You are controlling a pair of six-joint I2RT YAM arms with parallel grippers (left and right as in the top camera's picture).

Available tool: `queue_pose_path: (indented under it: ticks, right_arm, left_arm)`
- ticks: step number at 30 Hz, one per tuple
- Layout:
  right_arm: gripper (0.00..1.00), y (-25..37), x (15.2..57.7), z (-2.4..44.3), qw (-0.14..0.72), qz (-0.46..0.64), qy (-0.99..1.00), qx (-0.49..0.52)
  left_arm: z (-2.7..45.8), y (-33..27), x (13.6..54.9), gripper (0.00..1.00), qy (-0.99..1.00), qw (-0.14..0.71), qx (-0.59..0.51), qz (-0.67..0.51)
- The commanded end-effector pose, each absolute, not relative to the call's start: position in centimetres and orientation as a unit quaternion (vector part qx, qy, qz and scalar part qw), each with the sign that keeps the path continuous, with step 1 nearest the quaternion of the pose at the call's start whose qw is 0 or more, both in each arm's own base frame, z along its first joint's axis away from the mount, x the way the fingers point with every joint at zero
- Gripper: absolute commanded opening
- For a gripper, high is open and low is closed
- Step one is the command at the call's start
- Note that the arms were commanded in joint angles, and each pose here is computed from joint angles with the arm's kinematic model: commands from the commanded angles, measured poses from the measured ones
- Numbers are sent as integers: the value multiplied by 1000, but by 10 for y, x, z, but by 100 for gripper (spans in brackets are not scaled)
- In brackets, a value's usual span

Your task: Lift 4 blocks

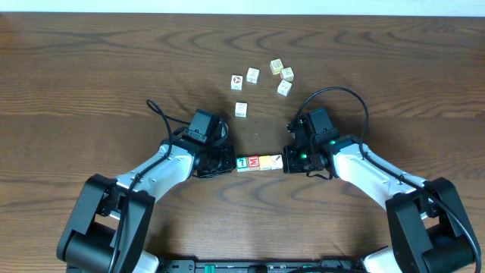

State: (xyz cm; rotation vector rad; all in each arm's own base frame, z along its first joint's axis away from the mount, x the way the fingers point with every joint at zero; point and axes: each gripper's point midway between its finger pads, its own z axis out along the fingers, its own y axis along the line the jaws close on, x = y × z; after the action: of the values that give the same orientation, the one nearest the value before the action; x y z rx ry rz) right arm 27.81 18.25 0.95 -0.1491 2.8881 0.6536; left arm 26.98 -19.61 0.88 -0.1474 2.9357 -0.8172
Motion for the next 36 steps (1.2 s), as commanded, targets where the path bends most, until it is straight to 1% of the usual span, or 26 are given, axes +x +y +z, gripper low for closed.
queue_pose_path:
  ticks: [1, 10, 14, 20, 27, 32, 36]
  right_arm:
    - [1, 194, 283, 16, 96, 231, 967, -50]
    - [1, 202, 284, 15, 114, 227, 962, -101]
    - [1, 193, 286, 11, 119, 197, 968, -101]
    - [1, 193, 286, 11, 121, 197, 966, -115]
    - [1, 206, 278, 16, 104, 237, 959, -119]
    - [1, 206, 277, 16, 94, 241, 962, -85]
    - [1, 209, 275, 17, 89, 252, 960, -86]
  left_arm:
    - [11, -202, 272, 7, 959, 44, -38, -278]
    - [11, -202, 272, 8, 959, 44, -38, -277]
    - [11, -202, 272, 8, 959, 44, -38, -277]
    - [12, -202, 272, 7, 959, 45, -38, -278]
    - [12, -203, 272, 7, 958, 43, -38, -282]
    - [14, -206, 272, 7, 955, 43, -36, -290]
    - [15, -207, 272, 7, 955, 41, -36, -292]
